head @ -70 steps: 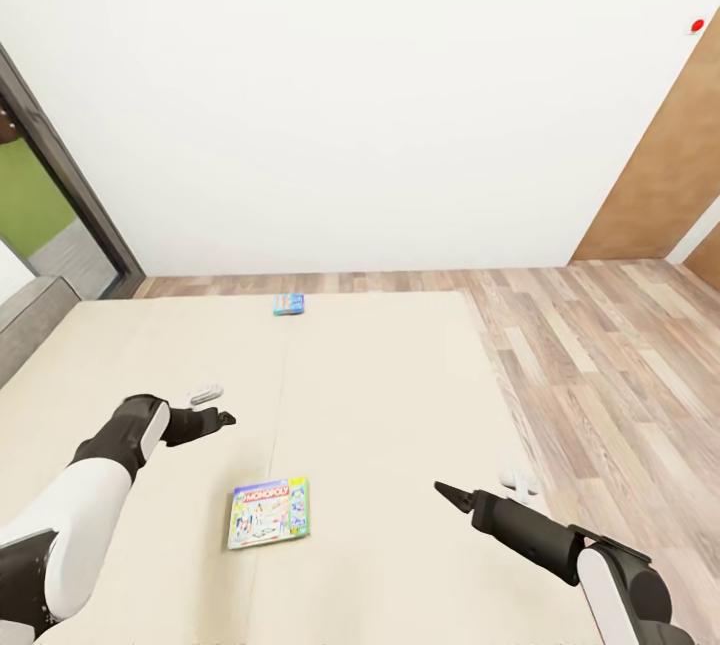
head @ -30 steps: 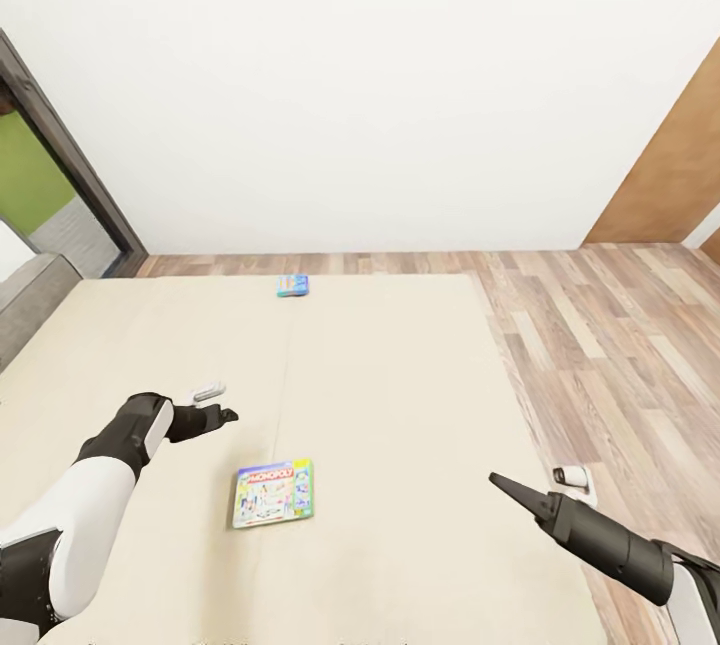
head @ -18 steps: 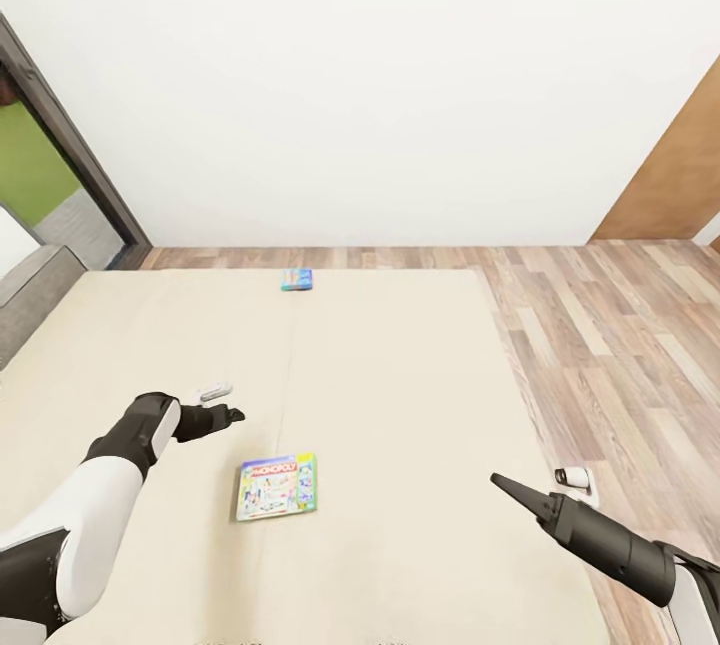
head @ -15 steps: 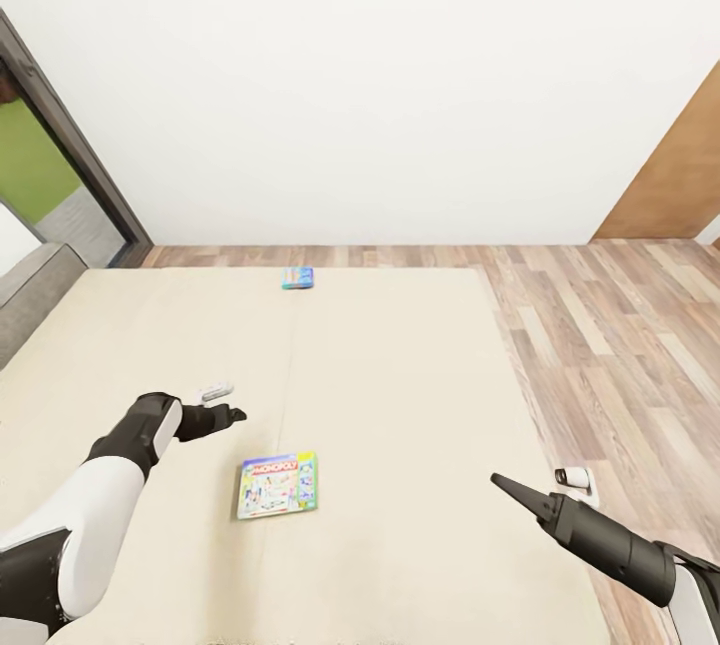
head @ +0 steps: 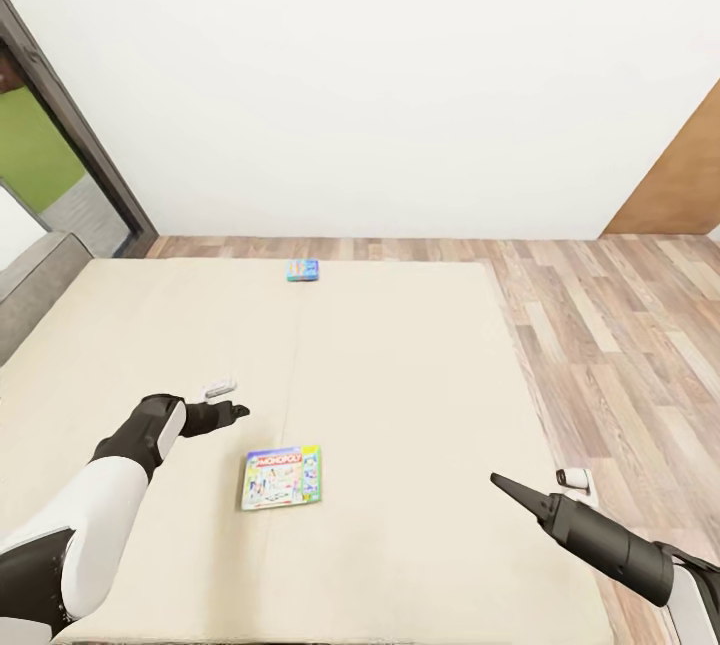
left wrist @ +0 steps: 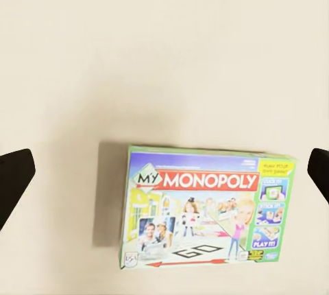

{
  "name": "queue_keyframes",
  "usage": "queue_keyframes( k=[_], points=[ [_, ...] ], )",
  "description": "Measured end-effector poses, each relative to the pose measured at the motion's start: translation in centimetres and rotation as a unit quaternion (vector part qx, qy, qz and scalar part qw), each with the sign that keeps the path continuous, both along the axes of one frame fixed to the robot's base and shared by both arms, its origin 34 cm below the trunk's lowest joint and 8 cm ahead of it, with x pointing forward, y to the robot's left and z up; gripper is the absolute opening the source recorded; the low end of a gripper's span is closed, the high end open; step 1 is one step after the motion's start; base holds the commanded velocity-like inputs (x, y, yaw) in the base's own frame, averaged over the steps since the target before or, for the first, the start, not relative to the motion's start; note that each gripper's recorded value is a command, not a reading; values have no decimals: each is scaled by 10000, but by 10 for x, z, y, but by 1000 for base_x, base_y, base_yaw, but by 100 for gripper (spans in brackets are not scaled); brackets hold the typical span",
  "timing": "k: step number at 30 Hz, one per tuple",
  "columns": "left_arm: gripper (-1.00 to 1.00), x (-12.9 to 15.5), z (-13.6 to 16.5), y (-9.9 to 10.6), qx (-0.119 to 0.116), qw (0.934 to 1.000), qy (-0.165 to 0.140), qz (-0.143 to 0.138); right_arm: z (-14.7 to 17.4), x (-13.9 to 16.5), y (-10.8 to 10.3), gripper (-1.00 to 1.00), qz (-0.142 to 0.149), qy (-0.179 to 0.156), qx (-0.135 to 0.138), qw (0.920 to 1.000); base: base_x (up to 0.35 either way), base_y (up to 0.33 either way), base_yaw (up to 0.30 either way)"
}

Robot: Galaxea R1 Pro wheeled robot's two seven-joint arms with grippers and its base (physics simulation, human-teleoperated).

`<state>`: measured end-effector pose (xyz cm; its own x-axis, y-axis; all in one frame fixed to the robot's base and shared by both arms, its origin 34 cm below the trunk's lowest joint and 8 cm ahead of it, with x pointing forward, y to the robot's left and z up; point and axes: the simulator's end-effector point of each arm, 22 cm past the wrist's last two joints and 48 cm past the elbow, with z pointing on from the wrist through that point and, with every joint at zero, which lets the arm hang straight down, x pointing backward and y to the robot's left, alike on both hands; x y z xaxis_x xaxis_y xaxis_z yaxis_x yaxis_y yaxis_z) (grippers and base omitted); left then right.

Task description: Put all the toys in the child's room - the three board games (two on the bed and one on the table), the two jigsaw puzzles on the table, and the tennis ball on the table - inside the toy box on the table in the child's room.

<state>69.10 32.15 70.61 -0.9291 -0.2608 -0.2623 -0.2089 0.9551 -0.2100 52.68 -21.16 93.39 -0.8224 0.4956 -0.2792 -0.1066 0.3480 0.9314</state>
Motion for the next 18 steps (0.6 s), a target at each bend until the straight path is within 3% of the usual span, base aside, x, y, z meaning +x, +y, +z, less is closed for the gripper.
queue_keyframes(
  k=[9,18],
  points=[
    [100,-4,-8,1,-5,10000,54,-6,-10,-1,-1,100,-22,117,-69,9999,0,0,64],
    [100,-7,-14,-3,-176,9998,87,-27,-16,-2,-2,100,-26,194,-82,9998,0,0,64]
  ],
)
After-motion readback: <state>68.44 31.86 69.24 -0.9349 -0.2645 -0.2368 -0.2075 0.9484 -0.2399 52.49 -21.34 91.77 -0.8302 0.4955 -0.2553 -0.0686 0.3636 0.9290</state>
